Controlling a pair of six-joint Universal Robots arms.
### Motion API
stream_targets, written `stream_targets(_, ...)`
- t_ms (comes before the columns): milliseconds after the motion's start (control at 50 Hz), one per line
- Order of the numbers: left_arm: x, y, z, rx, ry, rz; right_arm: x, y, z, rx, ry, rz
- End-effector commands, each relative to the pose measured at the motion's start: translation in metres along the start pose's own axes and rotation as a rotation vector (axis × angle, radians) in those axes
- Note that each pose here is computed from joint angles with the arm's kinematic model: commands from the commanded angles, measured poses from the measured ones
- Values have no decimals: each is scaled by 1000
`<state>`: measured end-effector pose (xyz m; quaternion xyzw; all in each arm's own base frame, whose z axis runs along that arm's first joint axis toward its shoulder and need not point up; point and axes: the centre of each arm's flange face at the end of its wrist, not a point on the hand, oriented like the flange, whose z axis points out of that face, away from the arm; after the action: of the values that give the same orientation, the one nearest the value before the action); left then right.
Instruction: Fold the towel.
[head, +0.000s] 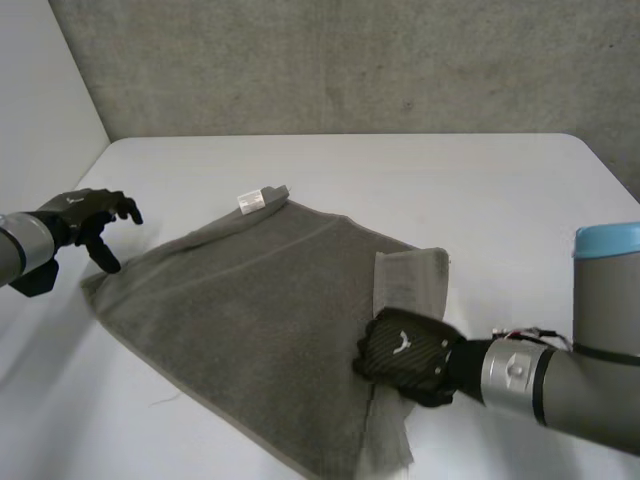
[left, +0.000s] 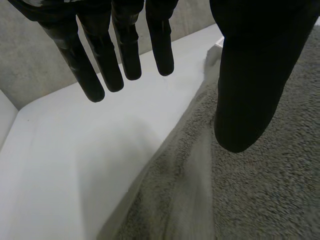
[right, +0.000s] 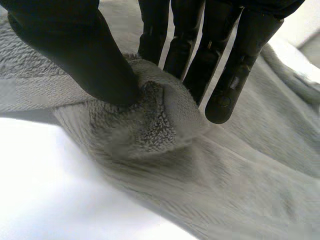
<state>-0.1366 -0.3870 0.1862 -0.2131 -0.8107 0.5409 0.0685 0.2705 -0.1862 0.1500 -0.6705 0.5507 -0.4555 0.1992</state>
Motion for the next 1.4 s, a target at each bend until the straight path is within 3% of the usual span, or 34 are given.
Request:
stream_targets(20,17,8,-23,13,47,4,60,14,-11,-14,191,257)
stream_targets(160,32,13,-35,46,111,16,117,42,-31,-11,465,482)
stream_targets(360,42,21,-36,49,155,15,144,67,-47,-44,628,525)
stream_targets(720,30,44,-5,37,109,86,145,78,-49,-55,628,545)
stream_targets(880,17,58,5,-31,-17,87,141,78,-46,-59,614,542)
stream_targets(1120,20,57,6,-32,-17,112,144,72,-49,-52,623,525)
stream_targets(1300,33,10,-31,85,-33,167,149,45,-71,-78,621,472)
stream_targets(1400,39,-32,-76,177,-67,211,147,23,-95,-199,543,446)
